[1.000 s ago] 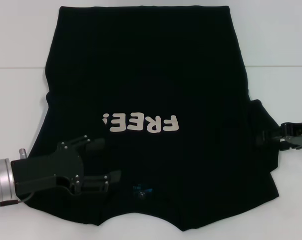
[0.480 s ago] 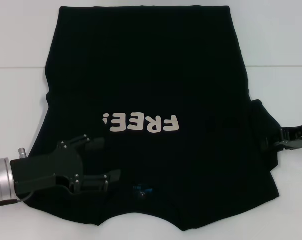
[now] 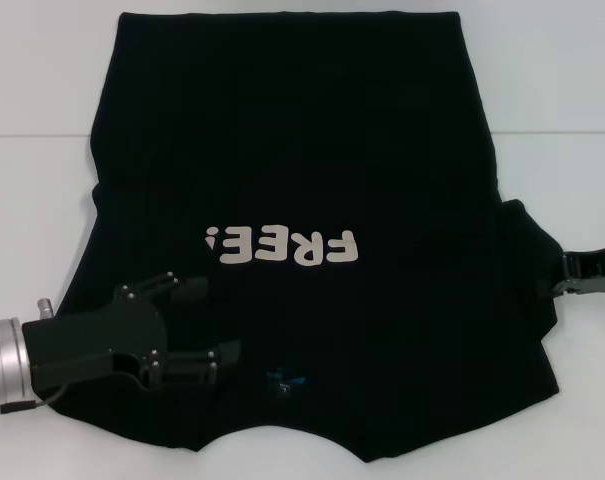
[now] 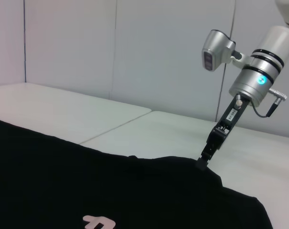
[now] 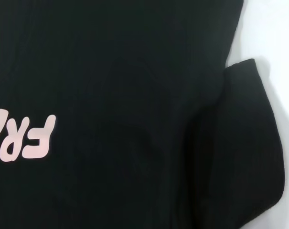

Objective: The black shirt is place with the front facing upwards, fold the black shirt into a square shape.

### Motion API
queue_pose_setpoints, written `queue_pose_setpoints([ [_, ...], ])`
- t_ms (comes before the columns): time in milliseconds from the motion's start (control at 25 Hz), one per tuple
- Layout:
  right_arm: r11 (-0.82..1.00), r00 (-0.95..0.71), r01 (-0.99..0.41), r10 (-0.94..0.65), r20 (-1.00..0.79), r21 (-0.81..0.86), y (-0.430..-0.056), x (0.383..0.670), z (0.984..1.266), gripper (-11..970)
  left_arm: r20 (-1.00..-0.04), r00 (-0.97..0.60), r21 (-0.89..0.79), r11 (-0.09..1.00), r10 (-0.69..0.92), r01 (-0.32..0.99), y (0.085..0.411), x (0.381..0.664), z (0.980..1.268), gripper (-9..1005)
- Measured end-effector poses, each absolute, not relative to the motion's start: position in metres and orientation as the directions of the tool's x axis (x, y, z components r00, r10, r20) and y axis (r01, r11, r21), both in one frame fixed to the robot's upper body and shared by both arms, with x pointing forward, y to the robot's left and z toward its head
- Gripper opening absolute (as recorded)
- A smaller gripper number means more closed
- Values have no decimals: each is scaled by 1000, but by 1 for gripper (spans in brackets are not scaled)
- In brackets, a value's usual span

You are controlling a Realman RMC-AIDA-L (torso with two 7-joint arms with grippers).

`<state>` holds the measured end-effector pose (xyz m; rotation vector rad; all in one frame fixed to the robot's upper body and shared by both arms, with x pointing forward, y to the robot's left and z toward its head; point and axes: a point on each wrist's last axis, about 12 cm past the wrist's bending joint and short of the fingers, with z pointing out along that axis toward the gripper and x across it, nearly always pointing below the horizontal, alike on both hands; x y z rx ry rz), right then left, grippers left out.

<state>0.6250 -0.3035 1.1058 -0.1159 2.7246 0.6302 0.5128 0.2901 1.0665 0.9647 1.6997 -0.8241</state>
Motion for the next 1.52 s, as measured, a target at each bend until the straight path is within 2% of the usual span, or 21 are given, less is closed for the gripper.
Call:
queue_pose_setpoints([
  [80,899,-938,-154,-3,-346,411,-304,625,1106,25,-952,-211,-90,455,223,886,290,513,1066,937],
  [520,912,-918,-150,15,-396,381,-322,629,1122,4,-952,-218,-101,457,212,884,291,512,1065,936],
  [760,909,-895,-210,-30,-444,361,-321,632,1139,5,-950,-236,-118,463,205,878,292,512,1065,936],
  [1120,863,-855,-390,-209,-475,322,-282,644,1154,7,-950,-235,-116,467,206,876,295,513,1066,936],
  [1520,825,-806,-503,-339,-486,257,-247,652,1163,9,-949,-236,-115,467,208,876,295,513,1066,936],
])
